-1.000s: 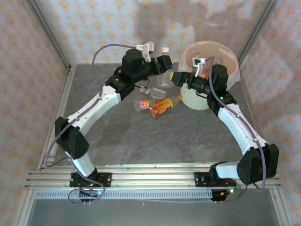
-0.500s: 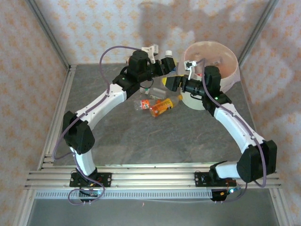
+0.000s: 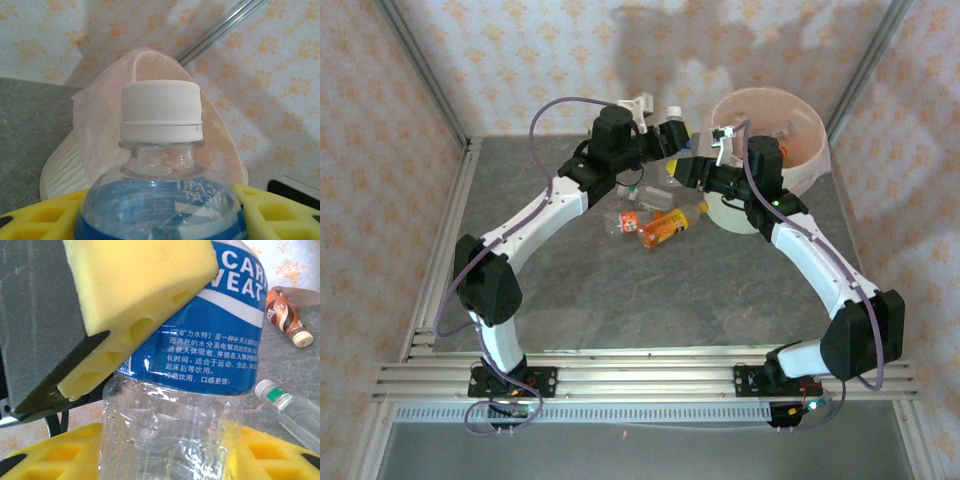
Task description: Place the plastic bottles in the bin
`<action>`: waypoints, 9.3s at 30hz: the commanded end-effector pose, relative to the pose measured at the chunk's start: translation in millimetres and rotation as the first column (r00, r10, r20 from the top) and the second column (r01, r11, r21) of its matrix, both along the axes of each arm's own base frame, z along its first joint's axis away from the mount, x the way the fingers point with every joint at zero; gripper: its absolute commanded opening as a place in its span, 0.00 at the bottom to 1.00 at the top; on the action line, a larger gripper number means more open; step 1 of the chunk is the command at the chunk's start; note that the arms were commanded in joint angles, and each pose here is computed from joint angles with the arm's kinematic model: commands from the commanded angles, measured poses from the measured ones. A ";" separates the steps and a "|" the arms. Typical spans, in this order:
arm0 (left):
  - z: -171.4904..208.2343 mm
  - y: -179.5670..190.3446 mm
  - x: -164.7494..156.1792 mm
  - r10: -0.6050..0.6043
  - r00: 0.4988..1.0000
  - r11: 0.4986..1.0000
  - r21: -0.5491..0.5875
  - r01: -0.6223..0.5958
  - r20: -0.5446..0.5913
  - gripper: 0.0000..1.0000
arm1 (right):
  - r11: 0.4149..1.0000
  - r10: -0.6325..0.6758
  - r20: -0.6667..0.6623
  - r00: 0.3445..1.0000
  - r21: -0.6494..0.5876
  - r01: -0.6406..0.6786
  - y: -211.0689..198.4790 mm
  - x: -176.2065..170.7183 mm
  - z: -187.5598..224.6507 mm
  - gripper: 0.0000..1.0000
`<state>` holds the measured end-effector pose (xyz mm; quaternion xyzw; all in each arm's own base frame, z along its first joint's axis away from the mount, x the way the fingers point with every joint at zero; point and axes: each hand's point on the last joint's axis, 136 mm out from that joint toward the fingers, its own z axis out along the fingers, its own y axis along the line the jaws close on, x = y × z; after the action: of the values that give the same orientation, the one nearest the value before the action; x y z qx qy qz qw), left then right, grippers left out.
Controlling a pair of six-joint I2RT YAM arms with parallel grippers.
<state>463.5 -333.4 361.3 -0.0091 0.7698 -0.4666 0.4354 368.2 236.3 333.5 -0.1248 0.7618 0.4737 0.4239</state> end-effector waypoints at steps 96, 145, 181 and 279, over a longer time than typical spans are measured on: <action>-64.7 150.8 -18.8 0.483 0.859 0.863 0.258 -0.434 -0.170 1.00 | 0.211 -0.652 0.106 0.751 -0.926 0.314 -255.0 98.4 -59.4 0.47; -173.2 208.4 -22.0 0.669 0.602 0.743 0.418 -0.522 -0.436 1.00 | 0.553 0.627 0.202 0.752 -0.796 -0.247 9.6 -58.6 -99.5 0.93; -190.7 225.5 -27.3 0.698 0.555 0.716 0.467 -0.519 -0.453 1.00 | -0.133 0.841 -0.151 0.520 -0.988 -0.073 24.0 21.7 -258.6 0.83; -202.8 211.0 -19.6 0.653 0.564 0.758 0.446 -0.477 -0.505 1.00 | 0.548 -0.703 0.075 0.708 -0.577 0.605 -238.0 117.6 -9.9 0.54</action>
<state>438.0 -126.6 155.6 -0.3501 0.8809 -0.1688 0.2700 494.4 7.7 354.8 0.0925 0.8589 0.0786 0.4976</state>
